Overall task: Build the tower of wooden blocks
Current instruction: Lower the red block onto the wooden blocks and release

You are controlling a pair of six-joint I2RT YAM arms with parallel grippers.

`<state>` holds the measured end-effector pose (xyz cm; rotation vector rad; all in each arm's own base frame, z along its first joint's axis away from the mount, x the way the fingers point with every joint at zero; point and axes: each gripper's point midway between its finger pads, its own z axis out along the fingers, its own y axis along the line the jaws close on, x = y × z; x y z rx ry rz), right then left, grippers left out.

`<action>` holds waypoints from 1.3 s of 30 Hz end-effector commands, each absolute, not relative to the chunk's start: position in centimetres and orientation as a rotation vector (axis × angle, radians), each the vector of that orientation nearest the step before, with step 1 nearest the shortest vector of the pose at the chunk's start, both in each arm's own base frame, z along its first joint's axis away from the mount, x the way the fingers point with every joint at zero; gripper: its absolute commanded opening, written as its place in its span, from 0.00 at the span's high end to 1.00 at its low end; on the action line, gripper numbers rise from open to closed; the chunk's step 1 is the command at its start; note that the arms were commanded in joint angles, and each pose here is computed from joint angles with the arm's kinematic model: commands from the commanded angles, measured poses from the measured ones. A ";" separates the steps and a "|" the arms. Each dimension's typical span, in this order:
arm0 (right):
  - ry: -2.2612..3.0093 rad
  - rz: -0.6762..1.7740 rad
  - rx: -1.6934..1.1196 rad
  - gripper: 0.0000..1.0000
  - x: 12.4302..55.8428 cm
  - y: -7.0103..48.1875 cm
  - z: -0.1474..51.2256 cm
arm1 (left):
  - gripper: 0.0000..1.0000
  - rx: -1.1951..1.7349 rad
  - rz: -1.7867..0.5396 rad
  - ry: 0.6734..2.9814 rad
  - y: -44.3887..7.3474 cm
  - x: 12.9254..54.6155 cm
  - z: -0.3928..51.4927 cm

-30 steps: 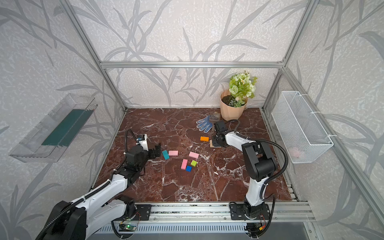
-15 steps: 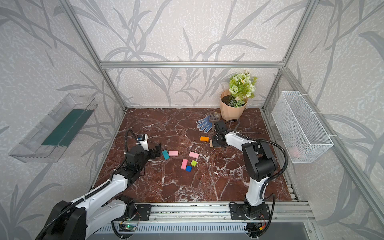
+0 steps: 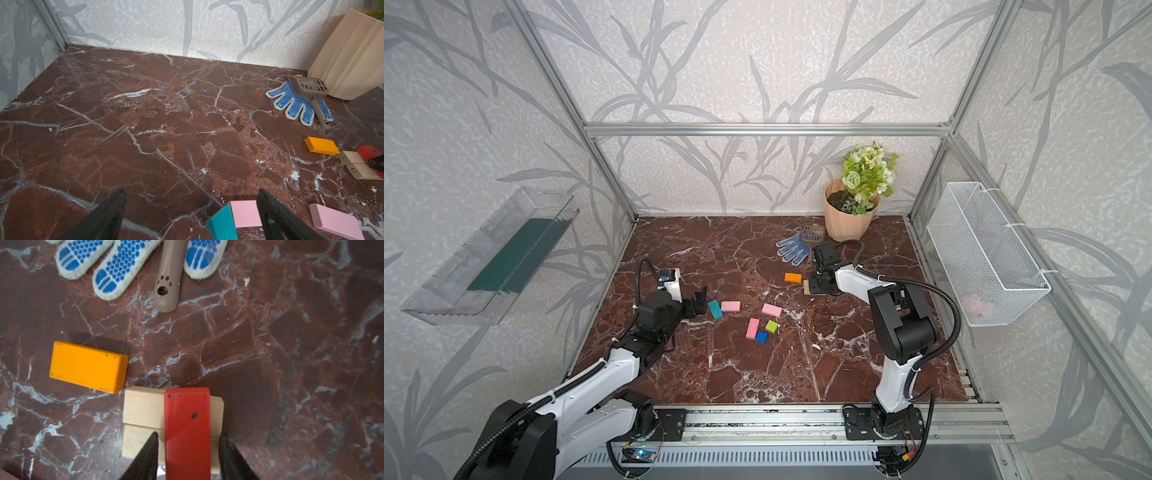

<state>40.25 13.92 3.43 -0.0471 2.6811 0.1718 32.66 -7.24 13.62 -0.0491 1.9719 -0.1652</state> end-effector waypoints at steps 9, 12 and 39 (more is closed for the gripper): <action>2.660 0.208 -0.061 0.56 40.0 14.0 4.3 | 0.01 -0.041 -0.149 1.945 -7.4 33.2 14.8; 2.659 0.210 -0.060 0.56 40.0 14.0 4.3 | 0.01 -0.038 -0.148 1.946 -7.4 33.2 14.8; 2.628 0.218 -0.073 0.52 39.1 13.7 4.9 | 0.01 -0.026 -0.136 1.954 -7.6 33.3 14.6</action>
